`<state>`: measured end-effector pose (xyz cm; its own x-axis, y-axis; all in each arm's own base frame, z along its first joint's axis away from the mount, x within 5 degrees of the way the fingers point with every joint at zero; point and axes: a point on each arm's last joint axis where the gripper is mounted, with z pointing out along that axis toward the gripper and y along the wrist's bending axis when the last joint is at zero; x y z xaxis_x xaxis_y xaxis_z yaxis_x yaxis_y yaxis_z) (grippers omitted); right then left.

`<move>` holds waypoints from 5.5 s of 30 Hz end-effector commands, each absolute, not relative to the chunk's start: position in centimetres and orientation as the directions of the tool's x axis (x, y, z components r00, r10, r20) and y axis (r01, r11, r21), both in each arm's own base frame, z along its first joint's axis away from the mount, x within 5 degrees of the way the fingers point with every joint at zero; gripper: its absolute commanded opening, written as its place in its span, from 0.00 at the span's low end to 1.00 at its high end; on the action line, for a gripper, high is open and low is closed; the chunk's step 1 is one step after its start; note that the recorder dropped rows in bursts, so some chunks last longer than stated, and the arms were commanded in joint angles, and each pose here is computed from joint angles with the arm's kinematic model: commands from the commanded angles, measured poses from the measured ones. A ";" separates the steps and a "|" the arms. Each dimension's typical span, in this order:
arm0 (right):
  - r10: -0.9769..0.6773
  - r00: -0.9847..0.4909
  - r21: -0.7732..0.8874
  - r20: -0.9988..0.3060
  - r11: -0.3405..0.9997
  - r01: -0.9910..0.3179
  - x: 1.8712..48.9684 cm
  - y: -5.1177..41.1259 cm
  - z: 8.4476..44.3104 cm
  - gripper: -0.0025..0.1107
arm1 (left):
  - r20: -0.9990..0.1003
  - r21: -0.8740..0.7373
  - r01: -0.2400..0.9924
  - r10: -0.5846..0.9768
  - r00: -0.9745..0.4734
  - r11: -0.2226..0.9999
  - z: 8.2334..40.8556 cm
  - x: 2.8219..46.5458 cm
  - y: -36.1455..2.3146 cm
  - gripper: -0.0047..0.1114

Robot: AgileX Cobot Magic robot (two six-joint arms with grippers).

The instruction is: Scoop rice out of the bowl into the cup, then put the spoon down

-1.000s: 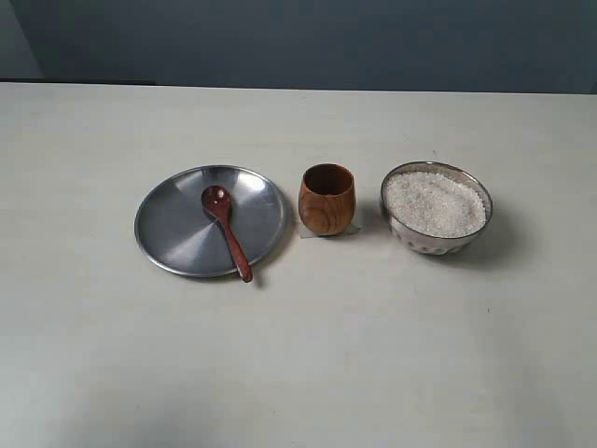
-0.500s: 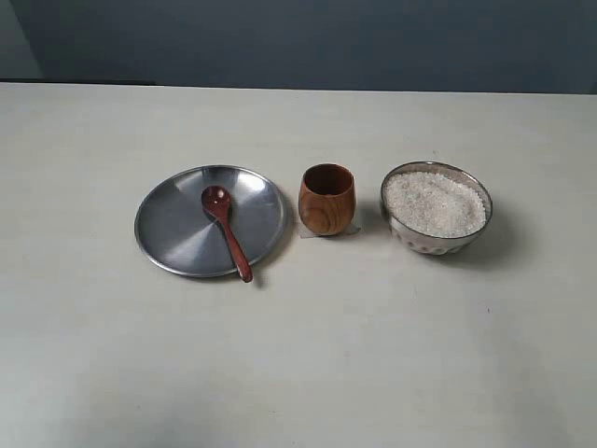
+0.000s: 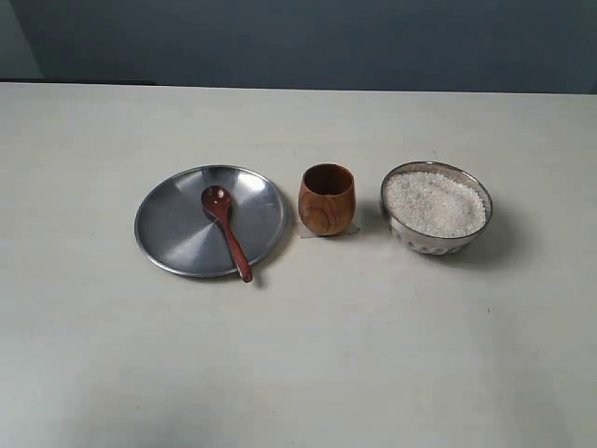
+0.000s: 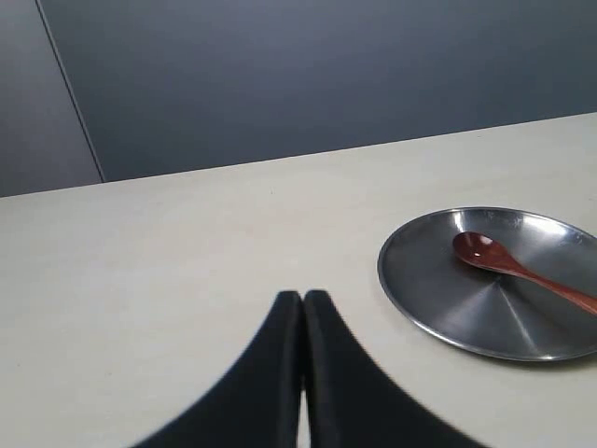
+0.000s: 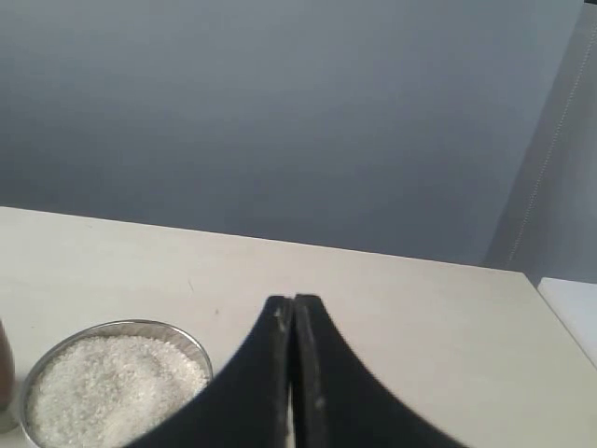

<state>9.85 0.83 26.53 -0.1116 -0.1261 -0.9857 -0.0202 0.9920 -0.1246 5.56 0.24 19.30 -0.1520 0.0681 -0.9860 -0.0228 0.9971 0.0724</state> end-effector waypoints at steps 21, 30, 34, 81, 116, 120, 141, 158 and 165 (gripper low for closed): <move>-0.125 -0.104 -0.124 -0.987 0.992 -0.016 9.8 0.7 26.6 0.02 | -0.986 0.066 -0.021 0.062 -0.155 0.998 19.1 5.5 0.2 0.04; -0.125 -0.104 -0.124 -0.987 0.992 -0.016 9.8 0.7 26.6 0.02 | -0.986 0.066 -0.021 0.062 -0.155 0.998 19.1 5.5 0.2 0.04; -0.125 -0.104 -0.124 -0.987 0.992 -0.016 9.8 0.7 26.6 0.02 | -0.986 0.066 -0.021 0.062 -0.155 0.998 19.1 5.5 0.2 0.04; 0.041 -0.040 0.041 -0.998 0.999 -0.003 6.8 -0.4 22.0 0.02 | -0.986 0.066 -0.021 0.062 -0.155 0.998 19.1 5.5 0.2 0.04; -0.052 -0.092 -0.033 -0.994 0.981 -0.193 6.6 1.3 21.2 0.02 | -0.986 0.066 -0.021 0.062 -0.155 0.998 19.1 5.5 0.2 0.04; -0.044 -0.111 -0.022 -0.993 0.981 -0.194 6.6 1.3 20.5 0.02 | -0.986 0.066 -0.021 0.062 -0.155 0.998 19.1 5.5 0.2 0.04; -0.072 -0.161 -0.077 -0.984 0.997 0.023 5.5 -0.2 19.7 0.02 | -0.986 0.066 -0.021 0.062 -0.155 0.998 19.1 5.5 0.2 0.04; -0.078 -0.288 -0.112 -0.954 0.988 0.102 5.2 -0.7 18.0 0.02 | -0.986 0.066 -0.021 0.062 -0.155 0.998 19.1 5.5 0.2 0.04; -0.071 -0.287 -0.105 -0.955 0.989 0.103 5.2 -0.7 18.0 0.02 | -0.986 0.066 -0.021 0.062 -0.155 0.998 19.1 5.5 0.2 0.04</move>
